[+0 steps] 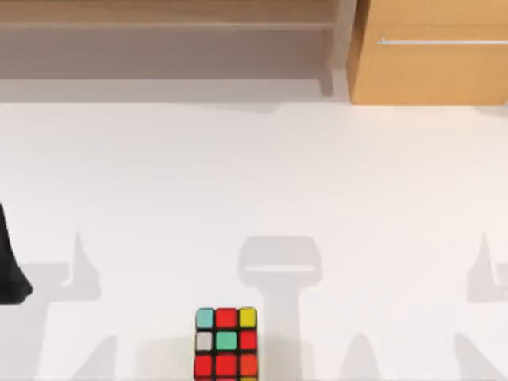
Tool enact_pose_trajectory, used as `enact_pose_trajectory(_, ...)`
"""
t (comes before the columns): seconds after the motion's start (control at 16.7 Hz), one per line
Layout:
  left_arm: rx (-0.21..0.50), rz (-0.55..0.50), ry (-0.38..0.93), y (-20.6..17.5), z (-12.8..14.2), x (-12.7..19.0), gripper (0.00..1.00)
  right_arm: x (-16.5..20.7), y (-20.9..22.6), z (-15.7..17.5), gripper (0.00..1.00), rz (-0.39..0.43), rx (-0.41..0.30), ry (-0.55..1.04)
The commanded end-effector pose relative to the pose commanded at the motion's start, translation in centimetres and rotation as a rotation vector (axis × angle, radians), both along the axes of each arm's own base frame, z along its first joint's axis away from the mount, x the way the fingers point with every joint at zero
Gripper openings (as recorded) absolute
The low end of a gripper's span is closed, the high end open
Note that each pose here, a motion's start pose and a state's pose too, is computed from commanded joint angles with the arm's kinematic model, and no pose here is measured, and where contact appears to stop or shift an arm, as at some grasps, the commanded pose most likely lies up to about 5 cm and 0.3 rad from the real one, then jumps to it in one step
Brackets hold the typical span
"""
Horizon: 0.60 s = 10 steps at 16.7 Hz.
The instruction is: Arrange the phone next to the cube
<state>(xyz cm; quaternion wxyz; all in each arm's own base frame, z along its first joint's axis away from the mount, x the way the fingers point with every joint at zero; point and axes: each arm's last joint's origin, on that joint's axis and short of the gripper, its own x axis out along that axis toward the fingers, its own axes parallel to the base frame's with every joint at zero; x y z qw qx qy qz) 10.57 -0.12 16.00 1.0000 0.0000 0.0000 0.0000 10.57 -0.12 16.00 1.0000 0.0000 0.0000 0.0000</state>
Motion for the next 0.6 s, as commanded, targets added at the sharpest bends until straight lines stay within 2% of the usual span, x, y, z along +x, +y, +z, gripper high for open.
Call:
enact_pose_trajectory(0.3,0.0,0.0,0.0,0.0,0.0,0.0,1.0,0.0,-0.2,1.2,1.0,-0.021,-0.007,0.038)
enact_pose_trajectory(0.6,0.0,0.0,0.0,0.0,0.0,0.0,1.0,1.7,-1.1,6.0,1.0,-0.089,-0.029,0.253)
